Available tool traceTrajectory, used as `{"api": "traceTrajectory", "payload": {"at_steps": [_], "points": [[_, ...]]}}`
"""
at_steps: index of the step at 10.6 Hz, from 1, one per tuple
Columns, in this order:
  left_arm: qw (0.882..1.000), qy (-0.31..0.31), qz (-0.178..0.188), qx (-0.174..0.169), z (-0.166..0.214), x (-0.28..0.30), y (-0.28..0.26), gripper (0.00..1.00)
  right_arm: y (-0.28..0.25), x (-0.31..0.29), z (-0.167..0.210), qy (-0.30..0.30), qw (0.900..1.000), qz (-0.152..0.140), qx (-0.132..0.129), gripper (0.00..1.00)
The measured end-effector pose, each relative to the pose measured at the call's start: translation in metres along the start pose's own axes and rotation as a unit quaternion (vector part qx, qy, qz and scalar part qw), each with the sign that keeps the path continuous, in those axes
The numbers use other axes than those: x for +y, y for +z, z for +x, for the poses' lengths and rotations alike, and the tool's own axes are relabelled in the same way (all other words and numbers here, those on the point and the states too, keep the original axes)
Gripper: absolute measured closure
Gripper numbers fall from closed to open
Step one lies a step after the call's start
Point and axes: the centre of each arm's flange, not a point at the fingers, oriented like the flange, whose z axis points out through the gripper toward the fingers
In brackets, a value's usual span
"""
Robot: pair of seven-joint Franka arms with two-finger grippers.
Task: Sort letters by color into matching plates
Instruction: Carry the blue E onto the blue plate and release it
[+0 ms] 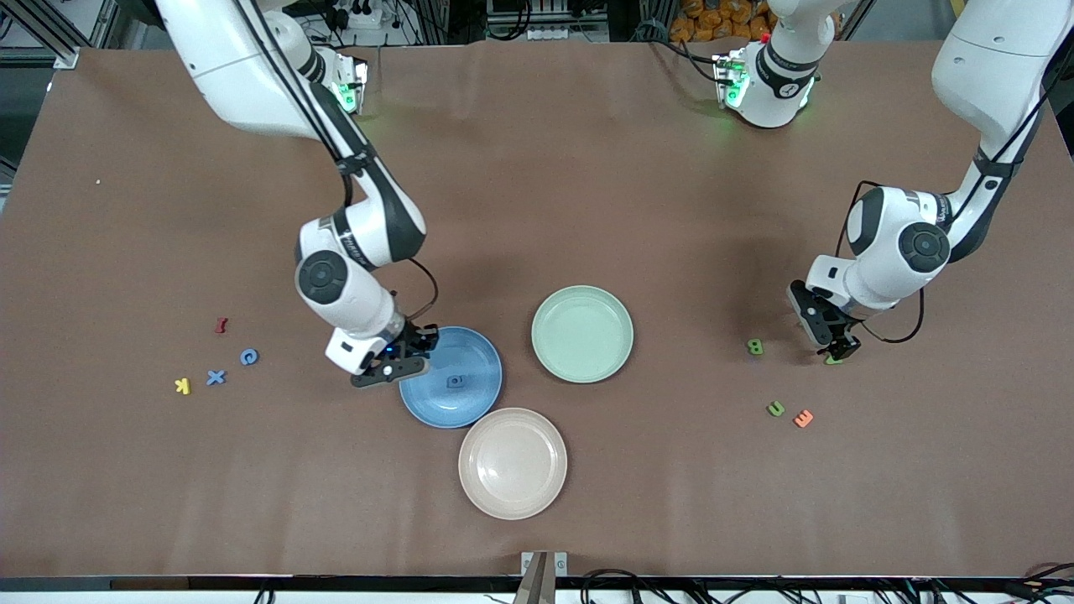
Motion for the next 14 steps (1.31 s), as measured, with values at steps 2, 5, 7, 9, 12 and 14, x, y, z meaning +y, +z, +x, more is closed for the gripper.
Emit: {"api": "traceTrajectory", "payload": {"at_steps": [2, 5, 7, 9, 12, 14], "points": [[1.000, 0.000, -0.003, -0.001, -0.003, 0.002, 0.005, 0.00, 0.015, -0.021, 0.003, 0.013, 1.000, 0.001, 0.000, 0.72], [1.000, 0.001, -0.003, -0.004, -0.015, 0.000, 0.011, 0.00, 0.013, -0.014, 0.011, 0.009, 1.000, -0.001, 0.007, 0.43], [1.000, -0.001, -0.003, -0.003, -0.017, -0.001, 0.012, 0.00, 0.004, 0.001, 0.021, -0.024, 1.000, -0.004, 0.017, 0.18], [1.000, -0.001, -0.002, -0.003, -0.017, -0.002, 0.013, 0.00, -0.010, 0.033, 0.030, -0.031, 0.999, -0.008, 0.018, 0.00], [1.000, -0.006, -0.005, -0.002, -0.017, -0.001, 0.016, 0.00, -0.038, 0.111, 0.036, -0.071, 0.997, -0.012, -0.001, 0.00], [1.000, -0.014, -0.005, -0.001, -0.016, 0.000, 0.016, 0.00, -0.047, 0.163, 0.033, -0.094, 0.995, -0.014, -0.013, 0.00]]}}
